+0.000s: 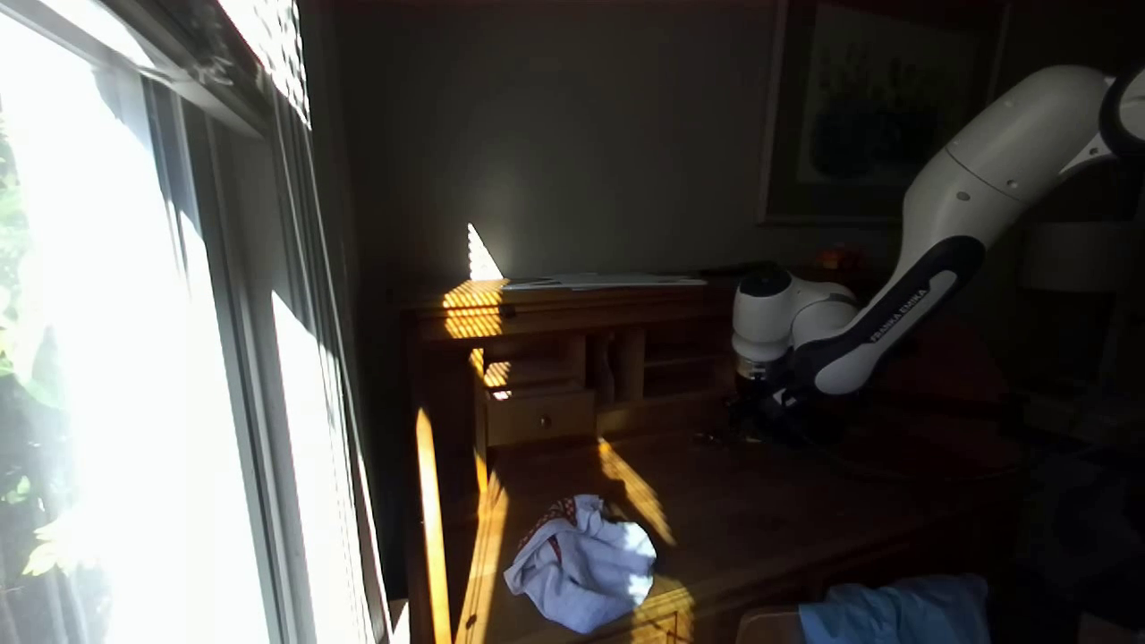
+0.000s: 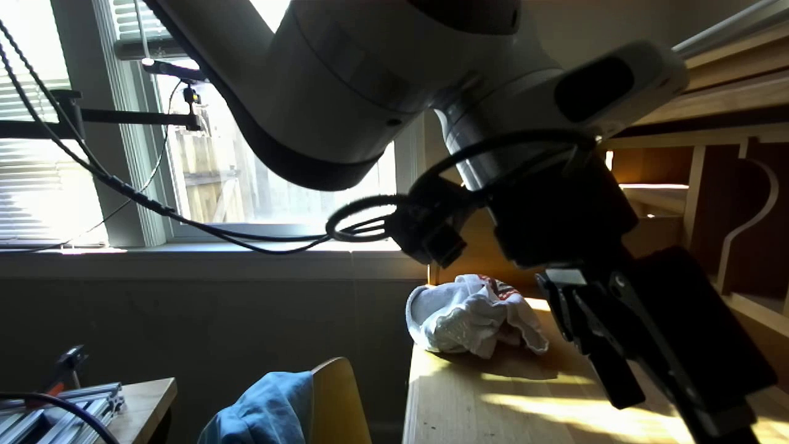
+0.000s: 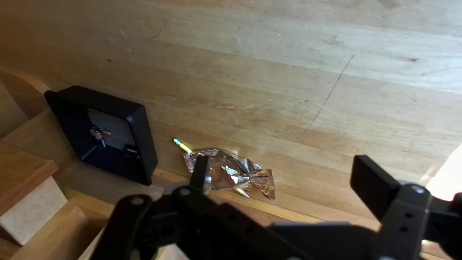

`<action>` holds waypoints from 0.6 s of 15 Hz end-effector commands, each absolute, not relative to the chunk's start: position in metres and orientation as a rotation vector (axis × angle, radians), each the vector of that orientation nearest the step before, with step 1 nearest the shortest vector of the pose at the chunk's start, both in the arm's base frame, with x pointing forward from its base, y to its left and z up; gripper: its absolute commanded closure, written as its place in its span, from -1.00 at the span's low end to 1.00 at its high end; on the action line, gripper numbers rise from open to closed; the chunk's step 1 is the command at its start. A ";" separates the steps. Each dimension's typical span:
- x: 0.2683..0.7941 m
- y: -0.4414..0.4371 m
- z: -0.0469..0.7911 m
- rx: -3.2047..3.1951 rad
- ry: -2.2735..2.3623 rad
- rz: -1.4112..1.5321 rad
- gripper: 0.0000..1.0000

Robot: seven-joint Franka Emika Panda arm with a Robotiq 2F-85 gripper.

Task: Move the wrapper forward

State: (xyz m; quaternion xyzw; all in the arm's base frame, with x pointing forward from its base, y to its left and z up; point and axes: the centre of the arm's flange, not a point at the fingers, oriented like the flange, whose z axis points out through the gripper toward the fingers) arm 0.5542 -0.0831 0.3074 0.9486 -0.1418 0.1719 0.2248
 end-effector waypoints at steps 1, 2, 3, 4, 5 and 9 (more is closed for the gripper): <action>0.581 -0.105 0.279 2.662 -0.305 0.566 -1.00; 0.586 -0.110 0.275 2.682 -0.287 0.595 -1.00; 0.594 -0.118 0.266 2.678 -0.274 0.645 -1.00; 0.600 -0.124 0.260 2.676 -0.271 0.675 -1.00; 0.609 -0.134 0.254 2.654 -0.248 0.720 -1.00; 0.630 -0.160 0.239 2.585 -0.185 0.788 -1.00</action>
